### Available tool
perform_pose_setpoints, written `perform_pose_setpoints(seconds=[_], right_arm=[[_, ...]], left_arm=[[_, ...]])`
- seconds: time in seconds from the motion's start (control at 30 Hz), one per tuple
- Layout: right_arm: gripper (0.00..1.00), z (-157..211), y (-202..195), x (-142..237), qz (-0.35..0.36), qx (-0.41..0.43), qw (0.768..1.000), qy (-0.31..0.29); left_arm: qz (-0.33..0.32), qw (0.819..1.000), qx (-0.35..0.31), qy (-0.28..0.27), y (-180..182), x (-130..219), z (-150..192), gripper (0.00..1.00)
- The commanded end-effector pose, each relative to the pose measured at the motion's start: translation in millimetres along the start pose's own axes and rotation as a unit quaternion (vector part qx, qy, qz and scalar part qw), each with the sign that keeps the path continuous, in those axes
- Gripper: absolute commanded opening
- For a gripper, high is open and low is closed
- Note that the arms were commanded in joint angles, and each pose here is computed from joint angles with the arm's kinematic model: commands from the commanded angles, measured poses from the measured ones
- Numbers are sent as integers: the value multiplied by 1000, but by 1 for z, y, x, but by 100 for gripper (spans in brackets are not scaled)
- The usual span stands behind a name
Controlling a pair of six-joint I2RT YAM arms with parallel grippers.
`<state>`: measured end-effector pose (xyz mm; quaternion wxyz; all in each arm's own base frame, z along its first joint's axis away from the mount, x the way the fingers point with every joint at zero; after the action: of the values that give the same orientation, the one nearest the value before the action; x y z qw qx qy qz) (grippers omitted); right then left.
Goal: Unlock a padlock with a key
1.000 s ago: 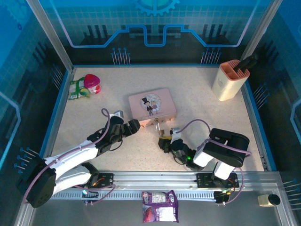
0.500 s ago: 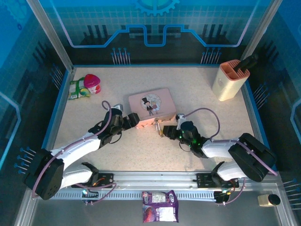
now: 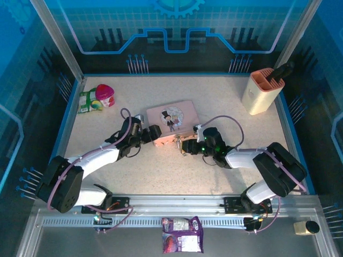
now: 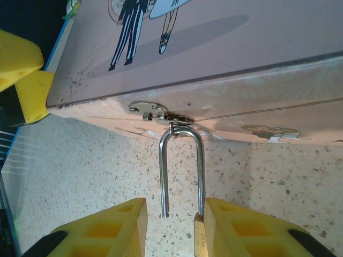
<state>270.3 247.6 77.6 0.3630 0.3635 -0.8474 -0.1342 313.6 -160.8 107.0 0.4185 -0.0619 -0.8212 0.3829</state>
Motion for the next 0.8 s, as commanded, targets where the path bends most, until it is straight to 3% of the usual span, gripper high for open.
perform_pose_setpoints(seconds=[0.0, 0.77], right_arm=[[33, 3, -5, -7, -6, 10, 1000, 18], [24, 3, -11, -32, -23, 23, 999, 31]], left_arm=[[19, 1000, -13, 3, -12, -3, -7, 85], [15, 1000, 2, 27, -4, -20, 0, 85]])
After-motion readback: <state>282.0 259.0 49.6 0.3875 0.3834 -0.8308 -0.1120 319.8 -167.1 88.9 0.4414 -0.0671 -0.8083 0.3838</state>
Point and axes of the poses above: each hand's point on the last joint's axis, 136 mm out from that joint toward the fingers, its own x axis back along the fingers, its own y axis along the line the jaws close on, z = x × y, the point moved 2 cm from there along x, back along the fingers, and after that the axes turned 11 degrees about x, right-handed, at the moved point
